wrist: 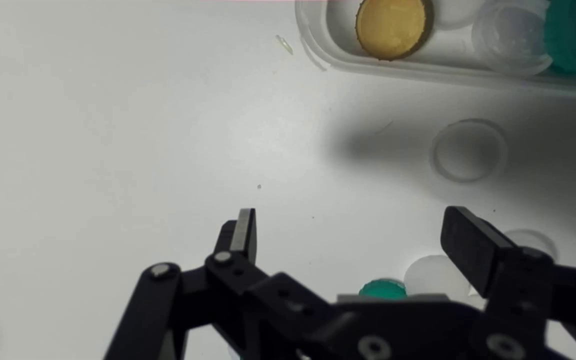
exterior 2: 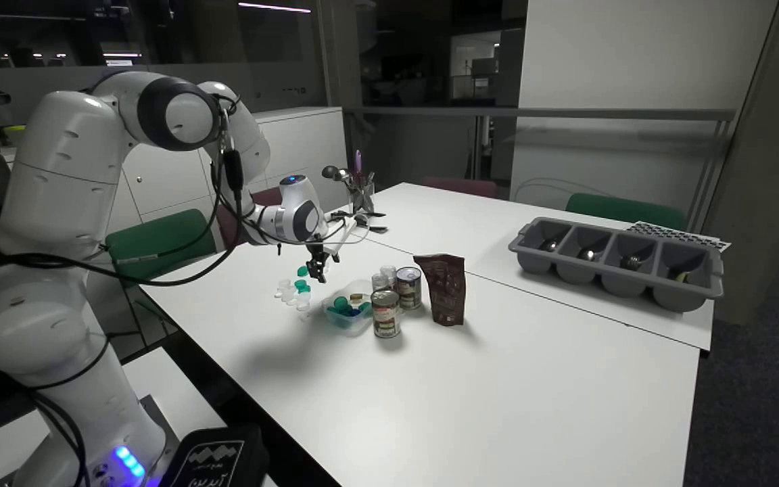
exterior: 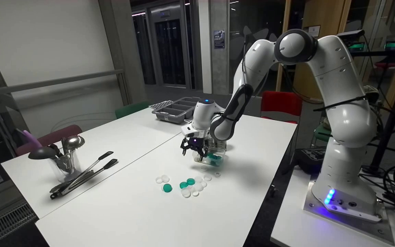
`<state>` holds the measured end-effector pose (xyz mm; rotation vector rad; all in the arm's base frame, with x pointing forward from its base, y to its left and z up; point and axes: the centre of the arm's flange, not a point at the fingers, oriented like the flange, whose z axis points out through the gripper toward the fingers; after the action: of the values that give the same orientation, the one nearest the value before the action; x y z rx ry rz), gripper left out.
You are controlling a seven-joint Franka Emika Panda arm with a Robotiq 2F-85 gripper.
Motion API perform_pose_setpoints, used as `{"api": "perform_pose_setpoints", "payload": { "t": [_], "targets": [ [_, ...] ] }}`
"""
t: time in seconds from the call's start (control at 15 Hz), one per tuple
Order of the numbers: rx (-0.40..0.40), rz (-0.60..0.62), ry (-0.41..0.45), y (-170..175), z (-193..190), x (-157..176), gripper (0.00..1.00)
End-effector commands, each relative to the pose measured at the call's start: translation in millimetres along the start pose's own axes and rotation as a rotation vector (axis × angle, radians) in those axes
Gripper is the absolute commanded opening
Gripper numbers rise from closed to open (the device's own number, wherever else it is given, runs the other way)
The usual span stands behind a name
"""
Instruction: Place some white and green objects from the table in the clear container.
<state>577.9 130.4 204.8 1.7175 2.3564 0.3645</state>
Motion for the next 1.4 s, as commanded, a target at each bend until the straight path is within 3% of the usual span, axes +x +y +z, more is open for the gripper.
{"api": "perform_pose_setpoints", "payload": {
  "t": [0.0,0.13,0.6,1.33],
  "targets": [
    [0.000,0.002,0.002,0,0,-1,1.00],
    [0.000,0.002,0.003,0,0,0,1.00],
    [0.114,0.013,-0.052,-5,11,-5,1.00],
    [0.129,0.028,-0.046,-1,21,-14,1.00]
  ]
}}
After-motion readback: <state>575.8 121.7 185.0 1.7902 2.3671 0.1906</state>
